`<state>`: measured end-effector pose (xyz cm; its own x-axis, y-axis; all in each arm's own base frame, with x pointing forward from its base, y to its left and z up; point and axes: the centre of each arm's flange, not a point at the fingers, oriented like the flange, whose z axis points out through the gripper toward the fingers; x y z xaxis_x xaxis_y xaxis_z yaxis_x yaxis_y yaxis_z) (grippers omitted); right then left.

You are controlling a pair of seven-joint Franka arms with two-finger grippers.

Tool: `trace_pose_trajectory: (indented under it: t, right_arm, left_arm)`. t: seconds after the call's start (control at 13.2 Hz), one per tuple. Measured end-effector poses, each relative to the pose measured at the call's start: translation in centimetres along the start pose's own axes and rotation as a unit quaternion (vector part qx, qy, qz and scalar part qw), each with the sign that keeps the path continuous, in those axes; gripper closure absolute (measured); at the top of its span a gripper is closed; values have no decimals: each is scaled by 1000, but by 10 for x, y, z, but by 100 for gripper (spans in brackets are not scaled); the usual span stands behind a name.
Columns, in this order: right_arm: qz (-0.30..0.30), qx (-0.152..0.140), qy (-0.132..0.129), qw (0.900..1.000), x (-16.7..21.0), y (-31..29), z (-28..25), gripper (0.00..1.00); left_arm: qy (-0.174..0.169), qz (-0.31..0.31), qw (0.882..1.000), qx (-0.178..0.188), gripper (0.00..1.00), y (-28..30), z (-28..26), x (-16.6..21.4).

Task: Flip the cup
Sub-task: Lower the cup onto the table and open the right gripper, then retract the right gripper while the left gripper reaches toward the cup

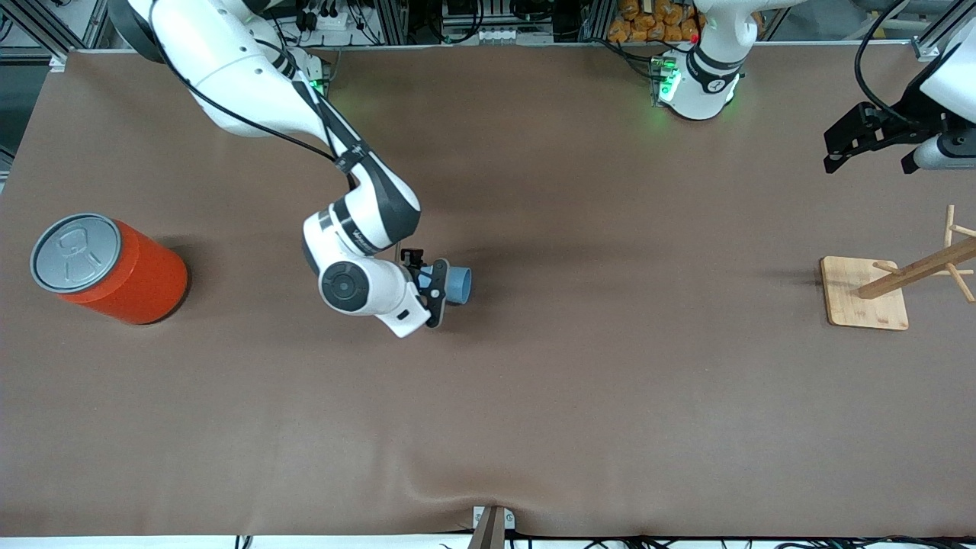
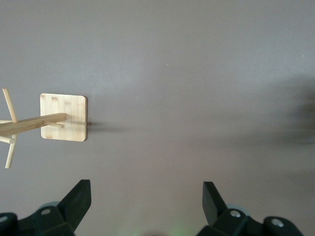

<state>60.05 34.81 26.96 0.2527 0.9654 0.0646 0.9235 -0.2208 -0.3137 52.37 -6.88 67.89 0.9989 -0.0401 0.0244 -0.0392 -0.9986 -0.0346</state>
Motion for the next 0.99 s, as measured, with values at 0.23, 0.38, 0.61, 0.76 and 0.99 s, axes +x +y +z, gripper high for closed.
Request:
trace_pose_trajectory:
  t: [0.23, 0.38, 0.61, 0.76, 0.99]
  right_arm:
    - [64, -10, -4, 998, -6, -29, -78, 0]
    - [101, -23, -4, 995, -27, -47, -139, 0]
    - [170, -52, 6, 984, -84, -53, -213, 0]
    - [212, -57, 17, 975, -134, -33, -238, 0]
    - [261, -56, 17, 964, -200, -26, -273, 0]
  left_arm:
    - [0, 2, 1000, 0, 0, 2, 0, 0]
    - [-1, 6, 1000, 0, 0, 6, 1, 0]
    - [-8, 12, 1000, -2, 0, 13, 8, 2]
    - [-22, 20, 999, -13, 0, 22, 23, 10]
    - [-41, 28, 998, -49, 0, 32, 54, 30]
